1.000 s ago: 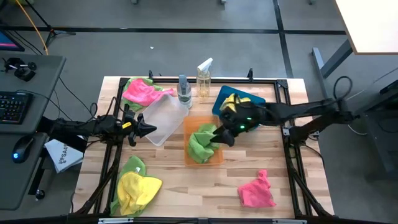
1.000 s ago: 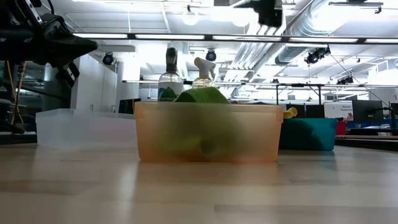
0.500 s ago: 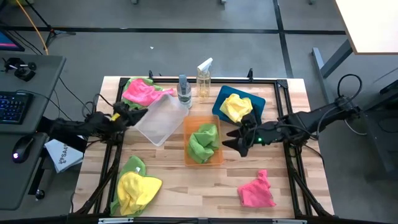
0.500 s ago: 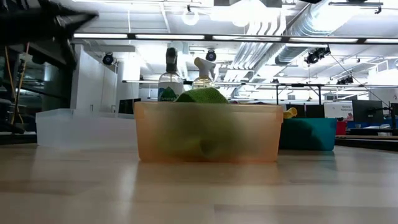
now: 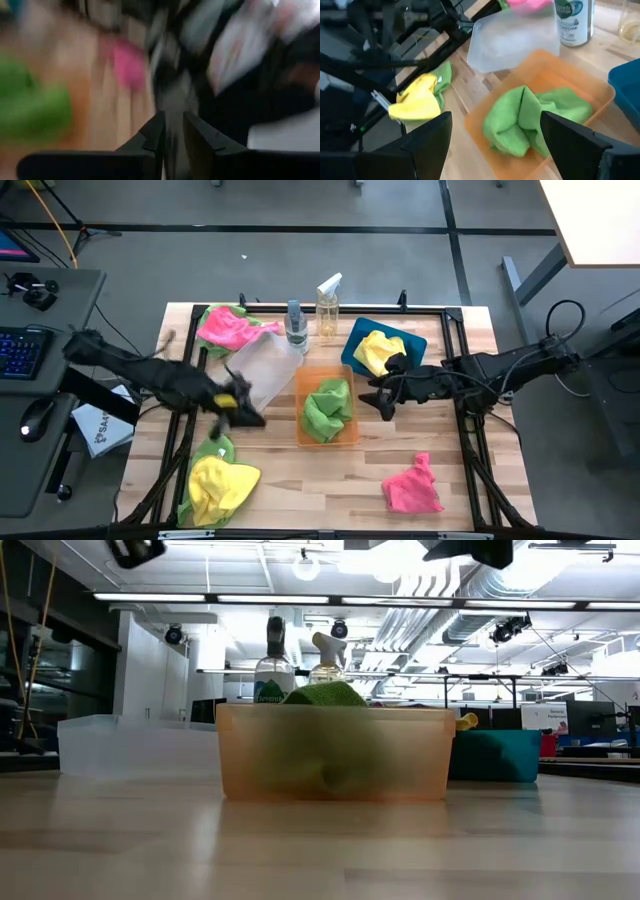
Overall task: Sort microfiber towel by color & place in baskets
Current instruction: Put the yellow microfiber towel into the blue bin
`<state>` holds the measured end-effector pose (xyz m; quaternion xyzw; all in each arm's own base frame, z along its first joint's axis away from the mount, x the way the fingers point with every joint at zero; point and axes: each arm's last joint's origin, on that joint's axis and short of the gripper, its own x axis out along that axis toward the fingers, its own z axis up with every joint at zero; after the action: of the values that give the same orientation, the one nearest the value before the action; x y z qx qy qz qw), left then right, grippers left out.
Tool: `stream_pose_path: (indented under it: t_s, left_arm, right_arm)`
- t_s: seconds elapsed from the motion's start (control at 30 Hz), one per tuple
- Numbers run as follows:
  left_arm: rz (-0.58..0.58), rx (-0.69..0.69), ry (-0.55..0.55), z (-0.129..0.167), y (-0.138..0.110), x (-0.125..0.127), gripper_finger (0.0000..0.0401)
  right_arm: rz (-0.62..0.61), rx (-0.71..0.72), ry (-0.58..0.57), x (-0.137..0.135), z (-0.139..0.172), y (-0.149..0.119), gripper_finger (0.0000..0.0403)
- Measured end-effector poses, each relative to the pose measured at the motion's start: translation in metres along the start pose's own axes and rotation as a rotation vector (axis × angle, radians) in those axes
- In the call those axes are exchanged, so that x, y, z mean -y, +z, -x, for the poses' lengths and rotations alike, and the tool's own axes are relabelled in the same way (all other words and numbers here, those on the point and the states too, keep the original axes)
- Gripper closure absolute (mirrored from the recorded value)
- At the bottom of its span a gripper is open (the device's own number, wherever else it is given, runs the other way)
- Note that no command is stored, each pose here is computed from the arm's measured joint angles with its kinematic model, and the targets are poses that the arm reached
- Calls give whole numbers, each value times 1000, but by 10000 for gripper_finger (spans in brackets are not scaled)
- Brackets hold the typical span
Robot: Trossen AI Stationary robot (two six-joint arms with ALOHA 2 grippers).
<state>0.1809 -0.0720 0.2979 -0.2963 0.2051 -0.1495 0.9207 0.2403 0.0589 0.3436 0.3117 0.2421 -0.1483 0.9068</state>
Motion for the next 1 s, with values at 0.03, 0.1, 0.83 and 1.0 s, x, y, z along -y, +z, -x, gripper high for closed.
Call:
stream_pose_path:
  t_s: [0.03, 0.1, 0.83, 1.0]
  left_arm:
    - [-3, -112, 20, -10, -4, 6, 338]
    - [2, -302, 47, -28, -13, 20, 328]
    - [275, -769, 289, -61, -145, 92, 305]
    - [222, -776, 248, -60, -147, 95, 305]
  right_arm:
    - [4, -17, 1, 1, 0, -1, 103]
    - [13, -46, -9, 2, 0, -3, 103]
    - [93, -166, -115, 8, 7, -22, 103]
    - [95, -164, -119, 8, 7, -22, 103]
